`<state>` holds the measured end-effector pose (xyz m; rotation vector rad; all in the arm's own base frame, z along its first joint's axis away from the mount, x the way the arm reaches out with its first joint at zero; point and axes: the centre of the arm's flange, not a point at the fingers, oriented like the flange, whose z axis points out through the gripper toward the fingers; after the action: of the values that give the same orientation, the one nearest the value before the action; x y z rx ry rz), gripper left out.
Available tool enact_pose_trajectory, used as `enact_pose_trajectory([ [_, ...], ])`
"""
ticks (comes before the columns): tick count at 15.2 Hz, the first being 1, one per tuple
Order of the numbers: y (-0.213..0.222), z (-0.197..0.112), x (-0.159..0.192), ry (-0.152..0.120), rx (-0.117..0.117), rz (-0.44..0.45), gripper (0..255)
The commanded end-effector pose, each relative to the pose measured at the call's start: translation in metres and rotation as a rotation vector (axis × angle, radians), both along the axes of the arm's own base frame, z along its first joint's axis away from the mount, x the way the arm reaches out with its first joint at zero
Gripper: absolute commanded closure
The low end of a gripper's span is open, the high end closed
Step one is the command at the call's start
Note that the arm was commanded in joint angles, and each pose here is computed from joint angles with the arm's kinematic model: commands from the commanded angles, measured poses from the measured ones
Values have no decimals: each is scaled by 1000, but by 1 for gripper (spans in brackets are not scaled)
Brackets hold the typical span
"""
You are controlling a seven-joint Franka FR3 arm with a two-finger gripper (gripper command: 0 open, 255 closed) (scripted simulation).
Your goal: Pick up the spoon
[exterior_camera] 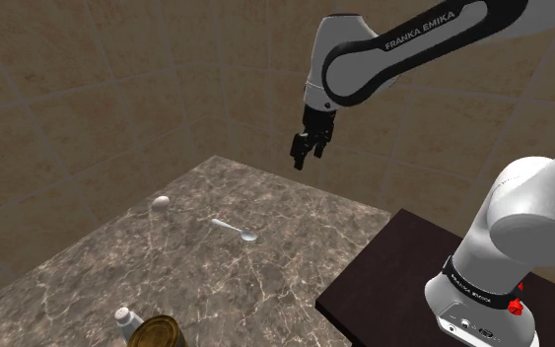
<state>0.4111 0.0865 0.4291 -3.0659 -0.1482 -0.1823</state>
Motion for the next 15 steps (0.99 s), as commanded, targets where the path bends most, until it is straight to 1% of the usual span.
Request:
enact_pose_trajectory([
  [1, 10, -21, 13, -9, 6, -3, 0],
  [15, 86, -152, 110, -58, 41, -18, 0],
])
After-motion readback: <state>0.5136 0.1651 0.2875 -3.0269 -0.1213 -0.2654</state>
